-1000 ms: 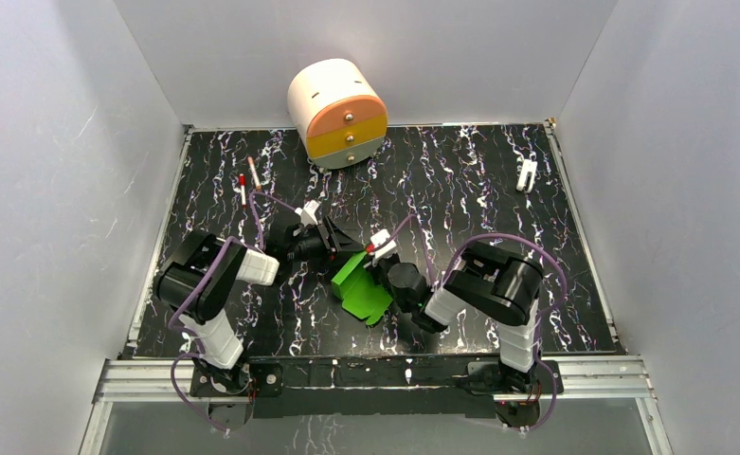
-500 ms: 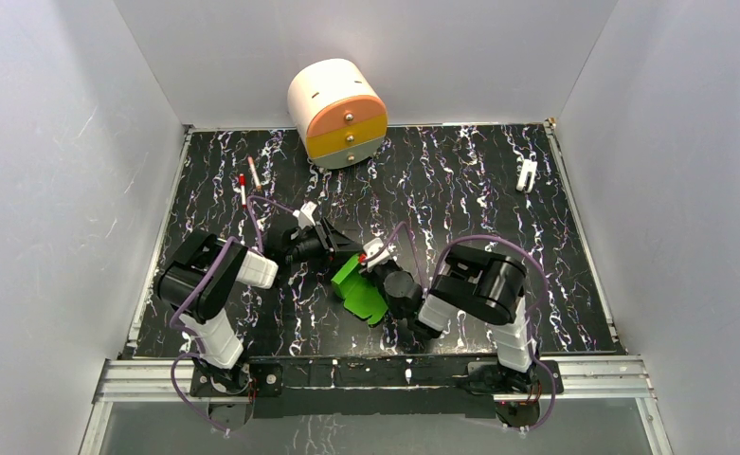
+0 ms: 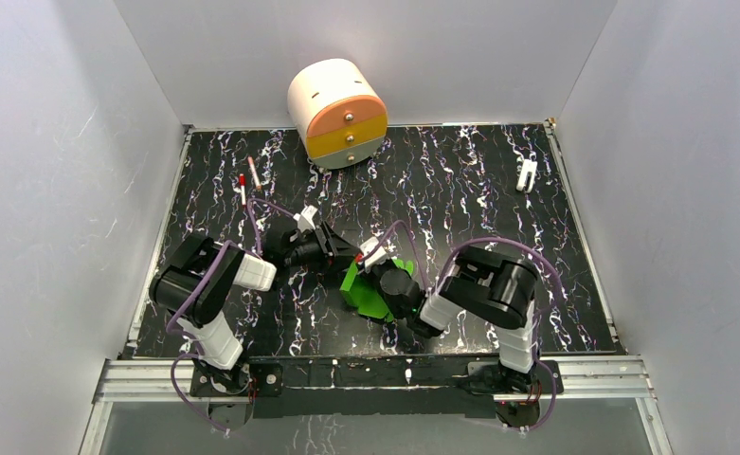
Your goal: Fold the paper box
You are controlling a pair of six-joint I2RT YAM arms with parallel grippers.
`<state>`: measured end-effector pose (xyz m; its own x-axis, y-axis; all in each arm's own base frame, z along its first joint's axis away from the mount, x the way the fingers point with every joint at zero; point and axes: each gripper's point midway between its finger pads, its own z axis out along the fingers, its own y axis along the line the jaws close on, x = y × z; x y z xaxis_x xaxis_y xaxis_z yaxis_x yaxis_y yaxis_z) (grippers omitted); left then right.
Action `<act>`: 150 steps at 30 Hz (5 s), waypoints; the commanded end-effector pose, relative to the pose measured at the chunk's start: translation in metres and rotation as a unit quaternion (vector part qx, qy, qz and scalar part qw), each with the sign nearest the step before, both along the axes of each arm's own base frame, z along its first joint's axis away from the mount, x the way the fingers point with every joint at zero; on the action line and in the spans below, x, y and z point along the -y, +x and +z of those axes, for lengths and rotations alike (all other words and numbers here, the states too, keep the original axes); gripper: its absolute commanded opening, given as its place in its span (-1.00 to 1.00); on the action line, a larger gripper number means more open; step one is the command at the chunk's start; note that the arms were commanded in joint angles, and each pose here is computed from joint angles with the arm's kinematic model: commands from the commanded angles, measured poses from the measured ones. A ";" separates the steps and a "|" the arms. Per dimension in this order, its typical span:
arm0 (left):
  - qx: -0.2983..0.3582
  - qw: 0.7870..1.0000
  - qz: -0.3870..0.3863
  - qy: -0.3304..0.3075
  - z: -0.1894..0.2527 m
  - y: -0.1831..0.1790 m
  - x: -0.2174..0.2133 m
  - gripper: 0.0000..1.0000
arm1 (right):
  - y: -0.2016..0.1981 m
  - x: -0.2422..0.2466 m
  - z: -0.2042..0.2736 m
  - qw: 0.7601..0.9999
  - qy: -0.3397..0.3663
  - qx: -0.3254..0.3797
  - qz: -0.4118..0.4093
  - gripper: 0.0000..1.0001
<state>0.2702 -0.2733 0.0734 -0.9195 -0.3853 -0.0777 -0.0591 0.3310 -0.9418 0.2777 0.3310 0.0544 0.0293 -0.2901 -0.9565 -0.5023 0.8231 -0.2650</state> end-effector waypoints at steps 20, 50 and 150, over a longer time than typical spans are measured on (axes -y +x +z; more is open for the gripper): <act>0.056 0.988 -0.027 0.139 0.014 -0.007 -0.014 0.22 | -0.027 0.021 0.028 0.998 0.002 -0.059 0.038 0.12; 0.106 0.943 -0.026 0.315 0.017 -0.025 -0.016 0.52 | -0.036 0.072 0.042 0.993 0.048 -0.104 -0.014 0.33; 0.265 0.857 0.087 0.435 0.121 -0.071 -0.144 0.80 | -0.055 -0.019 0.096 0.866 -0.328 -0.174 0.334 -0.60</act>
